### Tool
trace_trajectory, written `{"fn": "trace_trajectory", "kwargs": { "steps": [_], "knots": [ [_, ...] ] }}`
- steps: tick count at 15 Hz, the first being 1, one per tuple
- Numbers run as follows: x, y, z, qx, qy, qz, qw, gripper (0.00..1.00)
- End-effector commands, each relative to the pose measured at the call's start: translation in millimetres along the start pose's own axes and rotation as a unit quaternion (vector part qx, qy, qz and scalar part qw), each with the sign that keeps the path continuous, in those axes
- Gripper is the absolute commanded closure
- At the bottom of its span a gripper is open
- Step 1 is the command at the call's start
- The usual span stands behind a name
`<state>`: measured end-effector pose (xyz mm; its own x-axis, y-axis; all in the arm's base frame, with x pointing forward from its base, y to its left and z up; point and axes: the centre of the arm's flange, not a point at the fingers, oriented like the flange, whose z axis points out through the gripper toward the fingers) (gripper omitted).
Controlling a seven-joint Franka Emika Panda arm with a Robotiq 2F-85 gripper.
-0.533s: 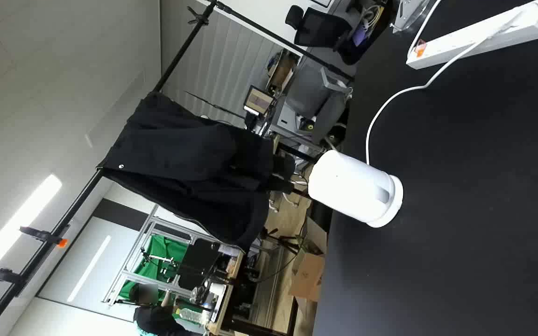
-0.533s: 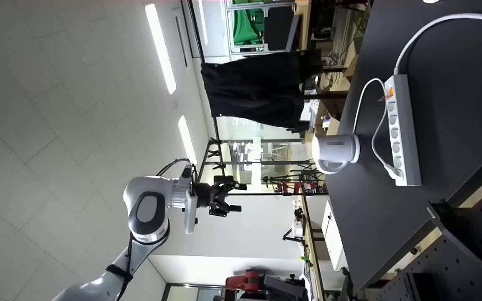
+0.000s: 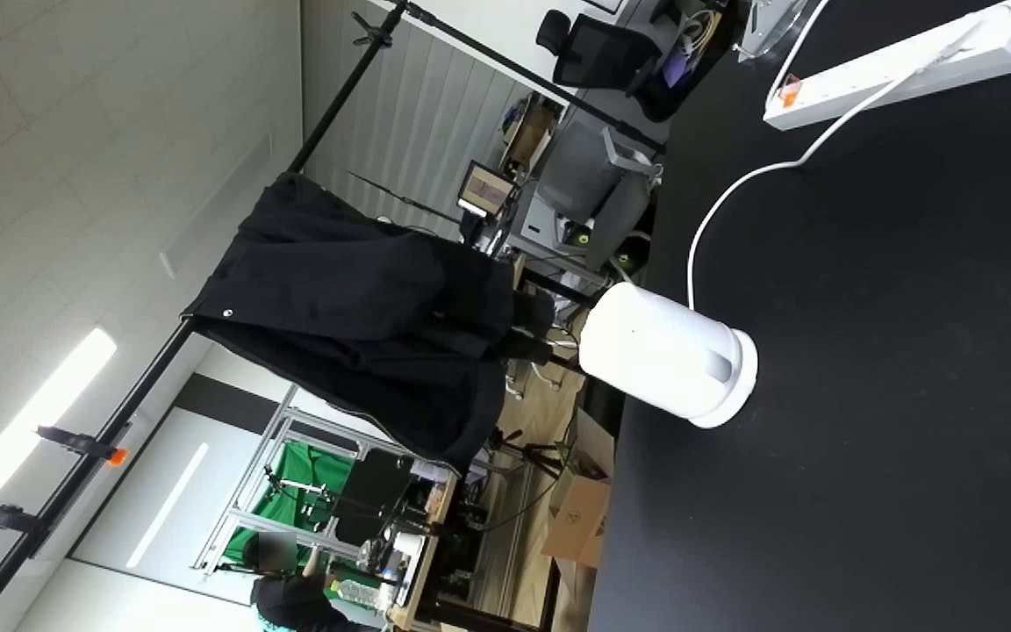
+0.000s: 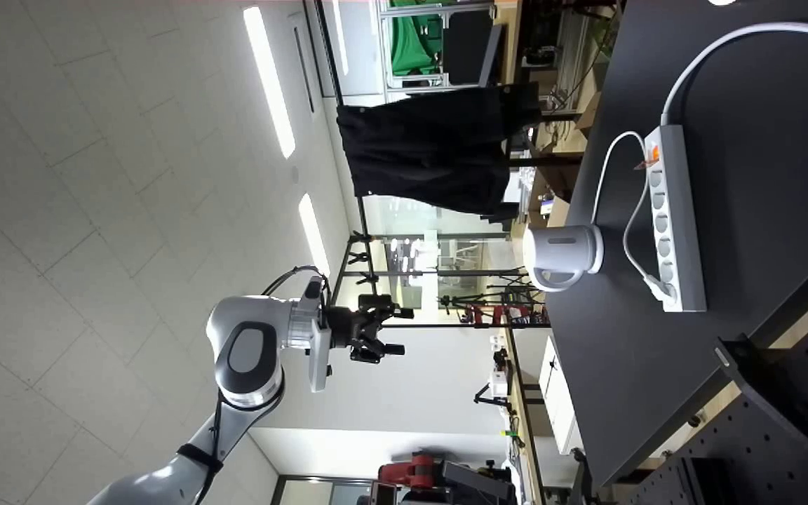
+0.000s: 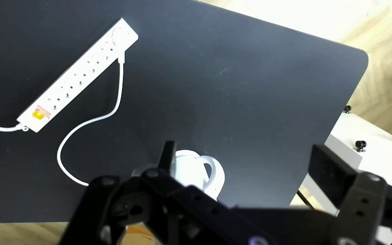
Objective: Turn off the kettle
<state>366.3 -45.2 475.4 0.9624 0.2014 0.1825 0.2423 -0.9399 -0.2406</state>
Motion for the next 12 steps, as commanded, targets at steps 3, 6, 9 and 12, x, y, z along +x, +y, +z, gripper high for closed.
{"fn": "trace_trajectory", "kwargs": {
  "steps": [3,6,9,12],
  "knots": [
    [0,0,0,0.0,0.0,0.0,1.0,0.0],
    [0,0,0,0.0,0.0,0.0,1.0,0.0],
    [7,-1,9,-0.015,0.013,-0.001,0.9998,0.0],
    [21,-7,29,-0.039,0.024,-0.01,0.9989,0.25]
  ]
}}
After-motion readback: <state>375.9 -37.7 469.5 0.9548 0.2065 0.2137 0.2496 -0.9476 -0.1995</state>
